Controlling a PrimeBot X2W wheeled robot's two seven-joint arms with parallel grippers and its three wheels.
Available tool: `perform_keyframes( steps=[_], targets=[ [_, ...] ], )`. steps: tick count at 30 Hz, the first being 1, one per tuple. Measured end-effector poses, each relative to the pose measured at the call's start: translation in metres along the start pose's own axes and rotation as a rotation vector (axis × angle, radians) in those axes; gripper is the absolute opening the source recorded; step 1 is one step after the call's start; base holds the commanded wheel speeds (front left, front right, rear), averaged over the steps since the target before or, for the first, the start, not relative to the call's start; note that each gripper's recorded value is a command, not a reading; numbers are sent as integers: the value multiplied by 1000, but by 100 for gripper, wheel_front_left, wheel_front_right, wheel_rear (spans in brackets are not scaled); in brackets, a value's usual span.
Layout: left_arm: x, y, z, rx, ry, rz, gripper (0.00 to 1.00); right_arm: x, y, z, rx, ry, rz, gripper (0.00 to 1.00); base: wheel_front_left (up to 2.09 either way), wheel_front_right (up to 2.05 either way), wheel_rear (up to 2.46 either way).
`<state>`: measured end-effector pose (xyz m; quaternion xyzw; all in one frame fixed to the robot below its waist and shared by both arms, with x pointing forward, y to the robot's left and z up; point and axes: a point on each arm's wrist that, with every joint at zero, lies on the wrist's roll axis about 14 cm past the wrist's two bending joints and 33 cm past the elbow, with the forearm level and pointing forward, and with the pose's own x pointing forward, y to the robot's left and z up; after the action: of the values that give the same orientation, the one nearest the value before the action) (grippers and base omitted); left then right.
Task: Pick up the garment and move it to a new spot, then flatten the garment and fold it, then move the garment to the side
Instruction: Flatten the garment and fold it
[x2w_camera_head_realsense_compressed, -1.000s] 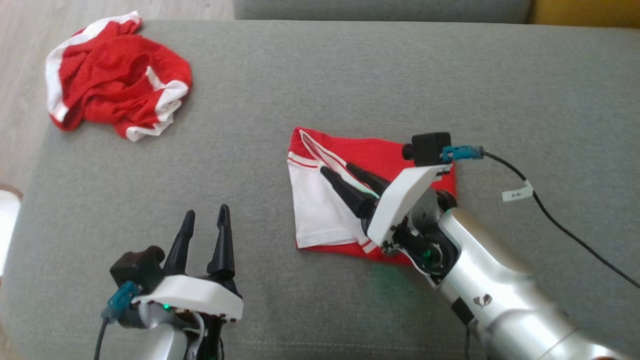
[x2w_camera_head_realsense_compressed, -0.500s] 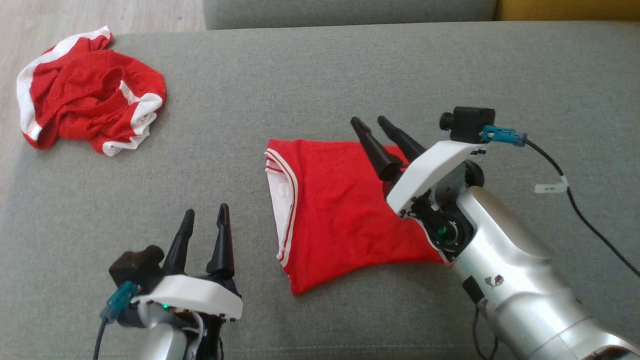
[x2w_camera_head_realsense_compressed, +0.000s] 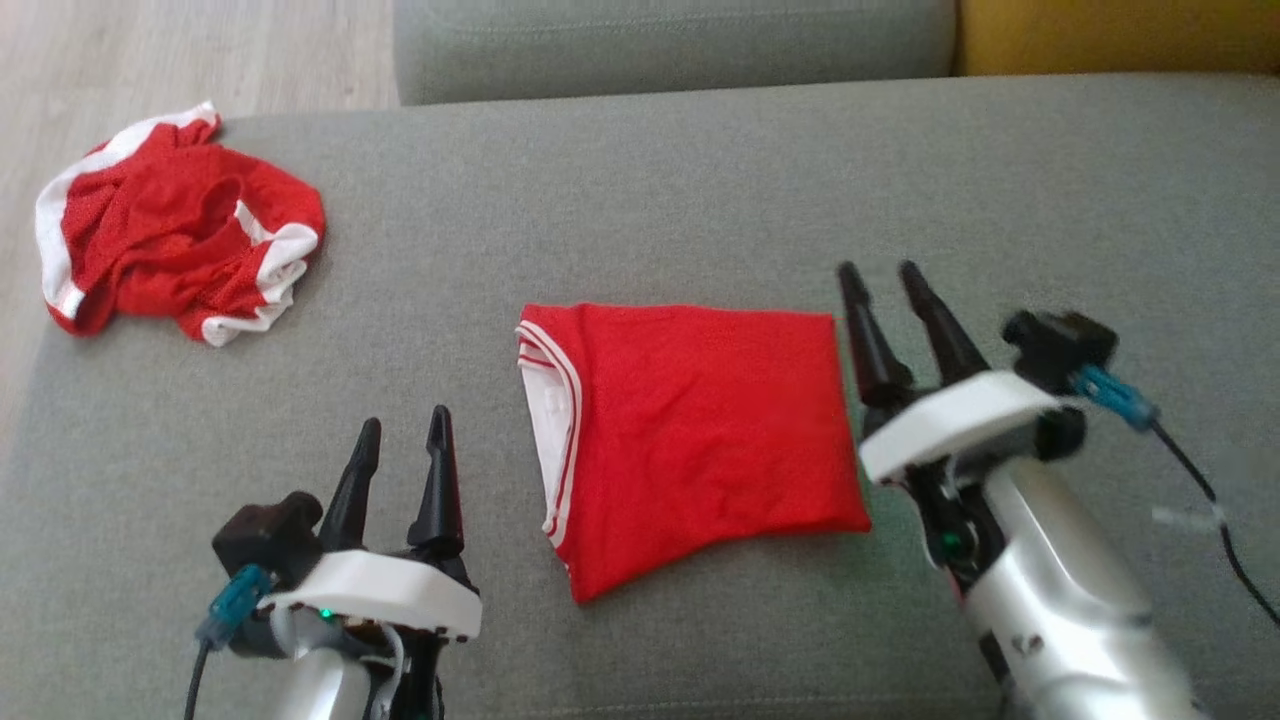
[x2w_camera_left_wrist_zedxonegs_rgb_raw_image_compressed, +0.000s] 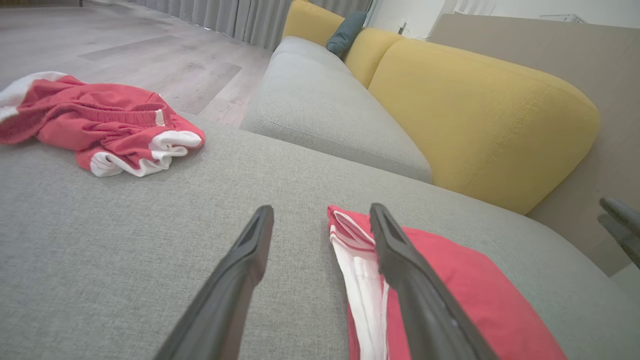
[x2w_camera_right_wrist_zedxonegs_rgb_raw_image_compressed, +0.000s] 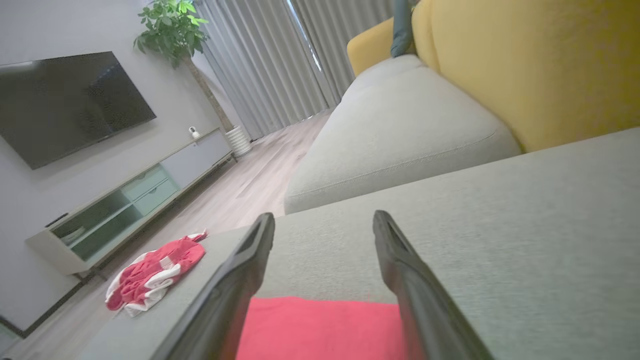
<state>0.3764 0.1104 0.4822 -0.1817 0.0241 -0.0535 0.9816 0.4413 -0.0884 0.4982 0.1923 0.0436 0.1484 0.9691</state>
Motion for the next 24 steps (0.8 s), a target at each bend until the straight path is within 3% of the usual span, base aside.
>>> perform_keyframes(
  steps=[7,15,24],
  targets=[
    [-12,-2,4,13,-15,4,100,-43,-41,27,-192,-126,-133,100,0,0,0],
    [-27,3,7,40,-30,27,100,-79,-42,16,-191,-134,-167,100,0,0,0],
    [-33,15,1,73,-11,67,100,-92,-46,6,-186,-107,-189,100,0,0,0]
  ],
)
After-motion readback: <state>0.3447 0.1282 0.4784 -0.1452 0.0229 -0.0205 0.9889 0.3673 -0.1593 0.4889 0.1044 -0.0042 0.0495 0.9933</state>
